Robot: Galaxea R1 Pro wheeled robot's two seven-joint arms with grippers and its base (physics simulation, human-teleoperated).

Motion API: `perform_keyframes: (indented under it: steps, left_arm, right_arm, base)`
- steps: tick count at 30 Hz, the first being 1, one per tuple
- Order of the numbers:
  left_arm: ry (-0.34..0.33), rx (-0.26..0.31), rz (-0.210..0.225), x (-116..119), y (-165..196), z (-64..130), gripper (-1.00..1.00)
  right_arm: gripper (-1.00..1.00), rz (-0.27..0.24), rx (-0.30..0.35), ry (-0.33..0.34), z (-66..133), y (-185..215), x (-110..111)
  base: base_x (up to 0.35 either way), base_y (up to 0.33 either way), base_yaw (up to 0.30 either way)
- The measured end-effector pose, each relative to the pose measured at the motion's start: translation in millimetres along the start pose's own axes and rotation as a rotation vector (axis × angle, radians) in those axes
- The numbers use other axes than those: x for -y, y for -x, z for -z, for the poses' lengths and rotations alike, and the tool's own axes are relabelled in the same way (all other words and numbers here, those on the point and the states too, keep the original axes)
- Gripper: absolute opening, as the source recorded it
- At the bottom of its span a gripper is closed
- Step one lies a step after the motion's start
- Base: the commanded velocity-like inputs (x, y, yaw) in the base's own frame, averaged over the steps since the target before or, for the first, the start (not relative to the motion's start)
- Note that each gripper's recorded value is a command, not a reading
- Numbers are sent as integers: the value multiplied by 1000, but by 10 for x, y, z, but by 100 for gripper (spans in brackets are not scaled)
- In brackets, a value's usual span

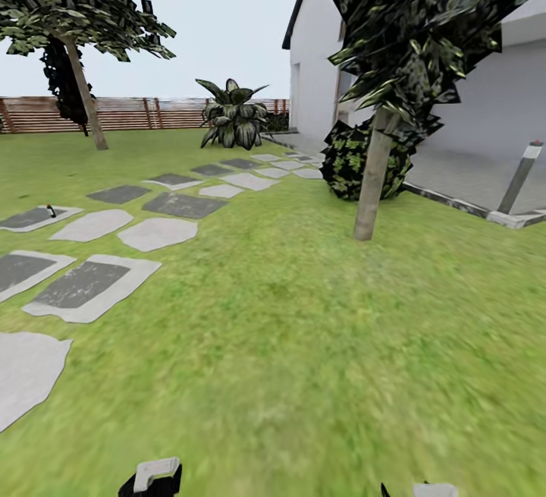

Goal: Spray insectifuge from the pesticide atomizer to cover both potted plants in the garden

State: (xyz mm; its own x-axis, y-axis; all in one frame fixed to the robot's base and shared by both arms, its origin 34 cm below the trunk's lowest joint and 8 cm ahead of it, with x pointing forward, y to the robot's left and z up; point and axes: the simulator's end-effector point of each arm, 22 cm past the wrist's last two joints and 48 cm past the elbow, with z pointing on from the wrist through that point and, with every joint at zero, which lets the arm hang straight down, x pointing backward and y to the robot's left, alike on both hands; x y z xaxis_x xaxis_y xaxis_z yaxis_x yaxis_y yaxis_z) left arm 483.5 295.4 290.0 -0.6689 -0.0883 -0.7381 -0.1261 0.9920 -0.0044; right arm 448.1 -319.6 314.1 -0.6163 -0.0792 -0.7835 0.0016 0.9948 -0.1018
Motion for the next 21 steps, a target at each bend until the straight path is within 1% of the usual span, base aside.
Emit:
perform_keyframes:
  steps: [1,4,5,6,8,9,12,14,16,17,18,21]
  left_arm:
    - [-5,10,-2,31,67,-23,100]
    - [-25,70,0,177,515,-176,100]
    - [-27,80,1,193,596,-203,100]
    - [-30,108,3,223,836,-275,100]
    - [-31,142,4,233,1127,-353,100]
    - [-32,149,4,234,1185,-367,100]
    - [-30,154,1,215,1223,-377,100]
    - [-28,151,-1,195,1205,-374,100]
    - [-26,151,-2,180,1198,-373,100]
    - [-26,152,-2,175,1195,-371,100]
    - [-24,154,-1,171,1193,-369,100]
    - [-19,154,7,150,1180,-365,100]
  right_arm:
    - [100,4,14,0,-23,73,3]
    - [100,12,109,-2,-211,627,19]
    - [100,12,124,-3,-243,719,23]
    - [100,11,164,-6,-331,981,35]
    - [100,9,215,-10,-435,1320,54]
    - [100,9,224,-11,-455,1385,60]
    - [100,9,230,-10,-479,1437,57]
    - [100,10,222,-8,-486,1408,52]
    - [100,9,203,-8,-493,1316,57]
    - [100,8,176,-9,-496,1186,65]
    - [100,8,164,-11,-497,1131,74]
    - [100,7,149,-14,-497,1061,87]
  base:
    - [334,16,0]
    - [337,7,0]
    - [338,3,0]
    - [338,2,0]
    - [339,1,0]
    - [339,0,0]
    - [339,0,0]
    - [339,0,0]
    - [318,60,0]
    - [270,161,16]
    - [251,182,37]
    - [184,247,163]
